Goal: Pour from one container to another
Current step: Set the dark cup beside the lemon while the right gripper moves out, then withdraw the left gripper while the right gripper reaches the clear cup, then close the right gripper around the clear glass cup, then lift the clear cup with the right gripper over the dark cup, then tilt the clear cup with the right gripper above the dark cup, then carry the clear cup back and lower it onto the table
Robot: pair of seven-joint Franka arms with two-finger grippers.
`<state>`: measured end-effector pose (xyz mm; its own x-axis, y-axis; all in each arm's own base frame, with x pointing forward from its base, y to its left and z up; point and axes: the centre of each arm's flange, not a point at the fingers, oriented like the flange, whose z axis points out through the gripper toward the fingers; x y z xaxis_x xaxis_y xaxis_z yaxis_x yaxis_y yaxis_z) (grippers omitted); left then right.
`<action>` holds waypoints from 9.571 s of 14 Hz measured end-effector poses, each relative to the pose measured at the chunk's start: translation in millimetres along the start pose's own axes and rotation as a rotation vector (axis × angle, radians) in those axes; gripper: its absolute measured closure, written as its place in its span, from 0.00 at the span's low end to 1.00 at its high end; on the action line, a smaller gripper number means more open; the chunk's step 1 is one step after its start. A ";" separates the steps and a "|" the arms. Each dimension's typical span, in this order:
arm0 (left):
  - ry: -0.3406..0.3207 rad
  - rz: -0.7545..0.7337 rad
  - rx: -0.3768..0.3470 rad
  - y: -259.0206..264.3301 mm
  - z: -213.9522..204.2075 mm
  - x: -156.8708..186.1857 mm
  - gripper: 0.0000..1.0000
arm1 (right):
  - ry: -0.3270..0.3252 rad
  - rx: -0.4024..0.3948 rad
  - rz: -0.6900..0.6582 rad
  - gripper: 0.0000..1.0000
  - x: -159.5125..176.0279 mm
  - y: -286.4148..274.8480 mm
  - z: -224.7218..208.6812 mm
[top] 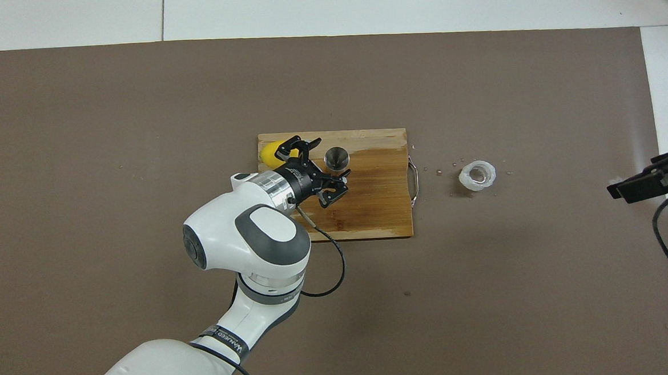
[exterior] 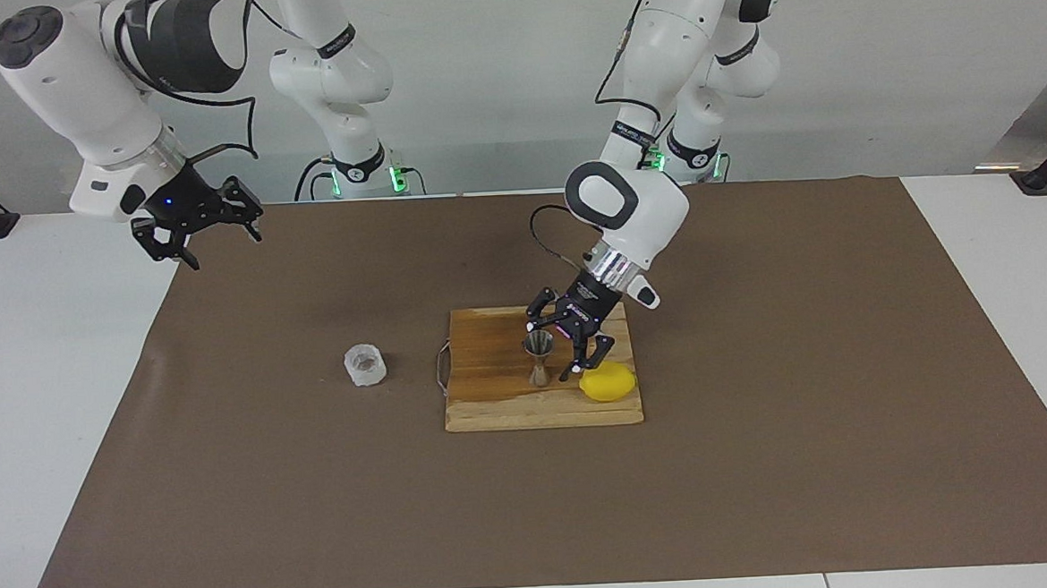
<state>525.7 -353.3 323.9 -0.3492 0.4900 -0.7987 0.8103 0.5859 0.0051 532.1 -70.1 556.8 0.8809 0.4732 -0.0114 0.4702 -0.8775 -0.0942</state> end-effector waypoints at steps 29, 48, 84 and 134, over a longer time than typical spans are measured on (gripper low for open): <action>0.137 1.105 0.147 130.5 -136.0 -148.7 0.00 | 0.726 0.377 -0.814 0.00 26.8 26.9 252.1; 0.458 1.931 0.837 213.2 -321.9 -77.0 0.00 | 0.757 0.284 -0.957 0.51 52.8 6.6 322.6; 0.426 2.099 1.059 194.7 -368.1 -76.6 0.00 | 0.194 -0.224 -0.960 0.51 221.7 -290.4 149.5; 0.426 2.099 1.059 194.7 -368.1 -76.5 0.00 | 0.570 0.008 -0.903 0.51 172.3 -128.1 176.9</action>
<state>537.1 -39.2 607.5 0.9931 -0.1158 -0.0163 -0.1154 -0.9931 0.0218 614.0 137.6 390.8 0.1031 0.8400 0.5327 0.9628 -0.2188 0.1588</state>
